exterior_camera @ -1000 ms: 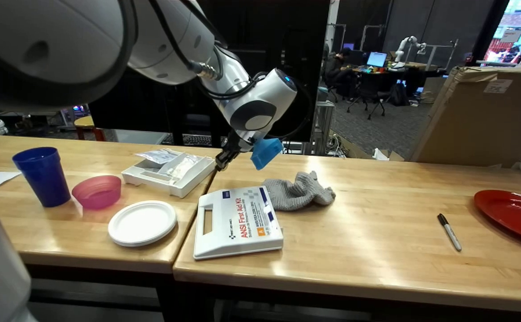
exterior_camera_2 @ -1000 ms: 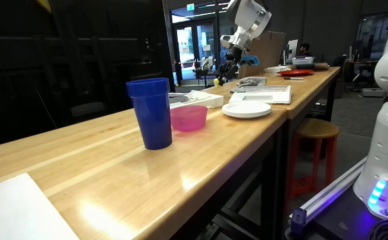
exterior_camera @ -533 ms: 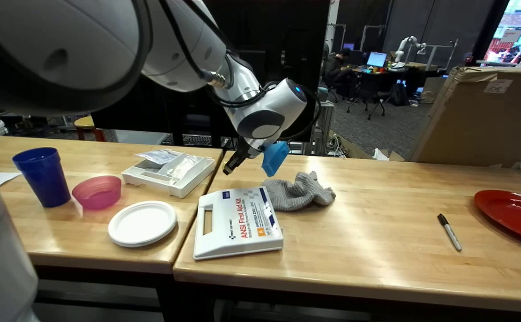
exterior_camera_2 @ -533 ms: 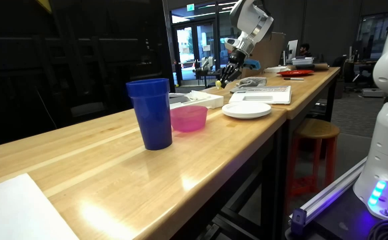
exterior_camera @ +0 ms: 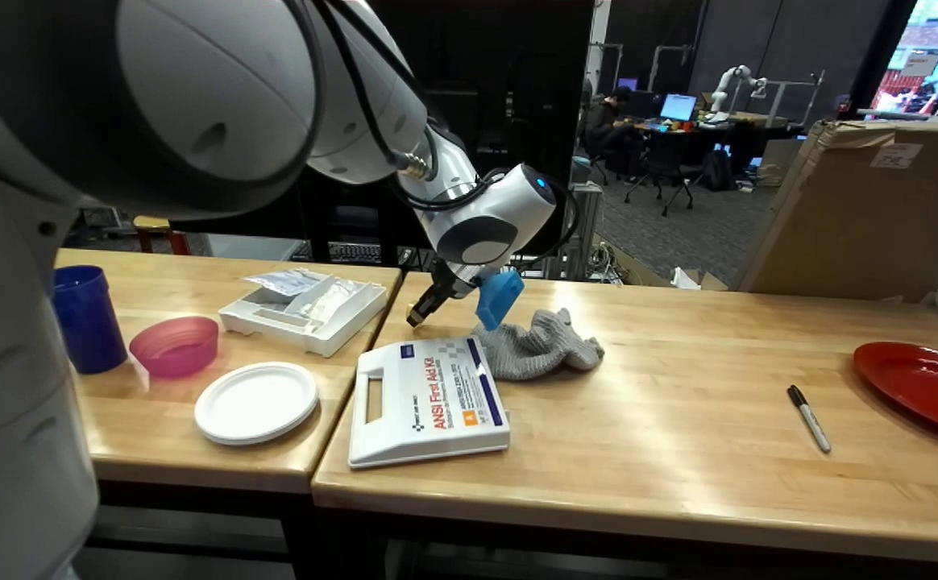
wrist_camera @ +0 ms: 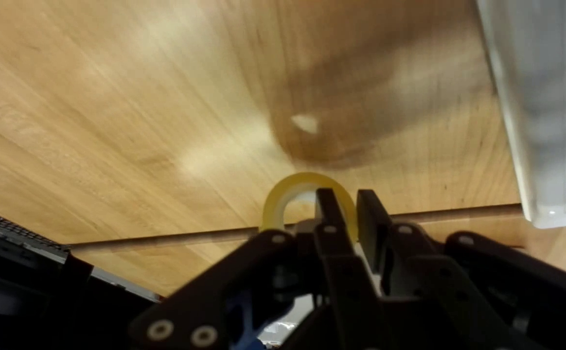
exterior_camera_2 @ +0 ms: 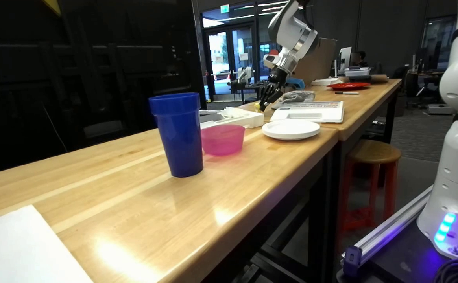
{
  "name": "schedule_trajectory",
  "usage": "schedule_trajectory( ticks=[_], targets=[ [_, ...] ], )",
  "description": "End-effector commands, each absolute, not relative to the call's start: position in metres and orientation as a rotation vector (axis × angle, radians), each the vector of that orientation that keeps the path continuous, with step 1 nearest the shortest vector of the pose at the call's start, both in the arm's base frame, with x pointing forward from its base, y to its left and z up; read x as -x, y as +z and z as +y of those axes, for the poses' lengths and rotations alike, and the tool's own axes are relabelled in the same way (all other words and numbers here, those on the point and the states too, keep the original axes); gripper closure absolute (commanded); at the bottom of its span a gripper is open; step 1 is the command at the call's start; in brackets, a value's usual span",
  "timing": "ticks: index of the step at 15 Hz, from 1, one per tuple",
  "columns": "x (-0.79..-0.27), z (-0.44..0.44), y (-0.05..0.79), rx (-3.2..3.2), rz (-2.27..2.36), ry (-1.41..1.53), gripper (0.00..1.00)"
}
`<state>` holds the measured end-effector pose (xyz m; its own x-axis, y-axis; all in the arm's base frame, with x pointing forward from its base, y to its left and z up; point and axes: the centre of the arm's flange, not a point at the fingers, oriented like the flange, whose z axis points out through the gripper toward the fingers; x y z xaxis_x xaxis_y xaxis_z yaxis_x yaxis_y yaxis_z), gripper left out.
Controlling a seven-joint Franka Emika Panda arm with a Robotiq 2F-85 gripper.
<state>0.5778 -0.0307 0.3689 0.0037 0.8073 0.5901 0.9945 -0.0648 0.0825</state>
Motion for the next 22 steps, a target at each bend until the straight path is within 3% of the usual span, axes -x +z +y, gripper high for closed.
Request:
schedule_trajectory(
  ticks=[1,13,14,16,22],
  targets=[
    [-0.59,-0.034,0.367,1.915,-1.844,-0.74,0.96],
    [-0.605,-0.048,0.36,1.88,-1.816,-0.73,0.96],
    [-0.606,-0.049,0.359,1.876,-1.816,-0.723,0.6],
    [-0.608,-0.05,0.359,1.869,-1.815,-0.718,0.56],
    [-0.61,-0.052,0.351,1.85,-1.806,-0.695,0.18]
  ],
)
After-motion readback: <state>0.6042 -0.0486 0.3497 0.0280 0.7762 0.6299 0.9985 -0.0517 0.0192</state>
